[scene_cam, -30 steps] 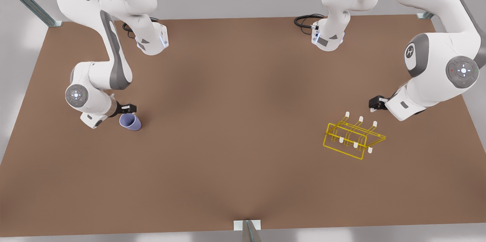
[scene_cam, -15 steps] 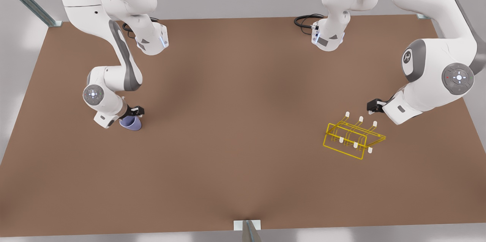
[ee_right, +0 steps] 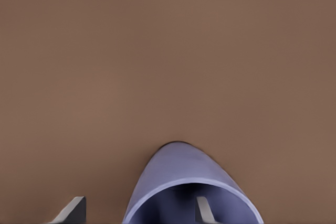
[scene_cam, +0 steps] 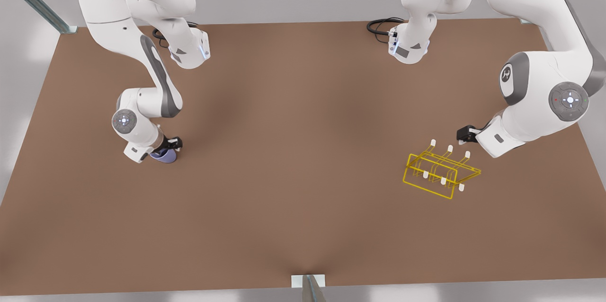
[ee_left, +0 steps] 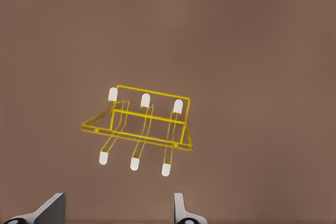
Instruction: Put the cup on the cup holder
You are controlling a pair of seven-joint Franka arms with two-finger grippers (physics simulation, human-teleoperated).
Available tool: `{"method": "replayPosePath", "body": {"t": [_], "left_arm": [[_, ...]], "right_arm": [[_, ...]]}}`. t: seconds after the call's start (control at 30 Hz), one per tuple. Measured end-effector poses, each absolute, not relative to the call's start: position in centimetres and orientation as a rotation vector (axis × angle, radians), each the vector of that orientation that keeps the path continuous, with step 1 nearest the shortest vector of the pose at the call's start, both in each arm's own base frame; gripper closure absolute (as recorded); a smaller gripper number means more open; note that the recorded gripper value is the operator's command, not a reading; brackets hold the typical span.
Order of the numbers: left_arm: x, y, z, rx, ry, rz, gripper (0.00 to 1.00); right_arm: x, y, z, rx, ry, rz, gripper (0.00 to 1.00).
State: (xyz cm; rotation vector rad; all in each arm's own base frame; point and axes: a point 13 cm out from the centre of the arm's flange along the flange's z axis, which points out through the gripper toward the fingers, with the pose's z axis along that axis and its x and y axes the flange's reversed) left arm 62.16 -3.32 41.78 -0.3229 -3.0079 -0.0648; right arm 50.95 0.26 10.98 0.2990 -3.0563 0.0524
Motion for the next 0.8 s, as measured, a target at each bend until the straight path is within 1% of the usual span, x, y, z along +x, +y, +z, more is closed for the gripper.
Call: {"method": "replayPosePath", "body": {"t": [0.03,0.07,0.17,0.2,0.27,0.3,0.37,0.57,0.67,0.8], "left_arm": [[62.2,-3.3,41.7,-0.323,-3.007,-0.065,0.0],[62.2,-3.3,41.6,-0.323,-3.006,-0.065,0.0],[62.2,-3.3,41.6,-0.322,-3.006,-0.065,0.0],[62.2,-3.2,41.6,-0.322,-3.006,-0.065,0.0],[62.2,-3.2,41.6,-0.322,-3.006,-0.065,0.0],[62.2,-3.2,41.6,-0.322,-3.006,-0.065,0.0],[62.2,-3.2,41.5,-0.322,-3.005,-0.065,0.0],[62.2,-2.8,41.6,-0.311,-3.006,-0.068,0.0],[62.2,-2.7,41.6,-0.31,-3.006,-0.068,0.0],[62.2,-2.6,41.6,-0.308,-3.005,-0.07,0.0]], "right_arm": [[51.0,0.3,10.9,0.301,-3.058,0.053,0.29],[51.0,0.3,10.8,0.303,-3.057,0.053,0.31],[50.8,0.3,9.9,0.306,-3.048,0.051,0.31],[50.7,0.3,9.7,0.308,-3.045,0.051,0.35],[50.7,0.3,9.5,0.312,-3.045,0.051,0.59],[50.8,0.3,9.6,0.314,-3.047,0.051,0.63],[50.9,0.4,9.6,0.32,-3.05,0.049,0.78],[51.4,0.3,10.3,0.349,-3.061,0.047,0.79],[52.5,0.9,12.3,0.39,-3.087,0.048,0.79],[53.9,4.9,14.7,0.507,-3.095,0.02,0.79]]}}
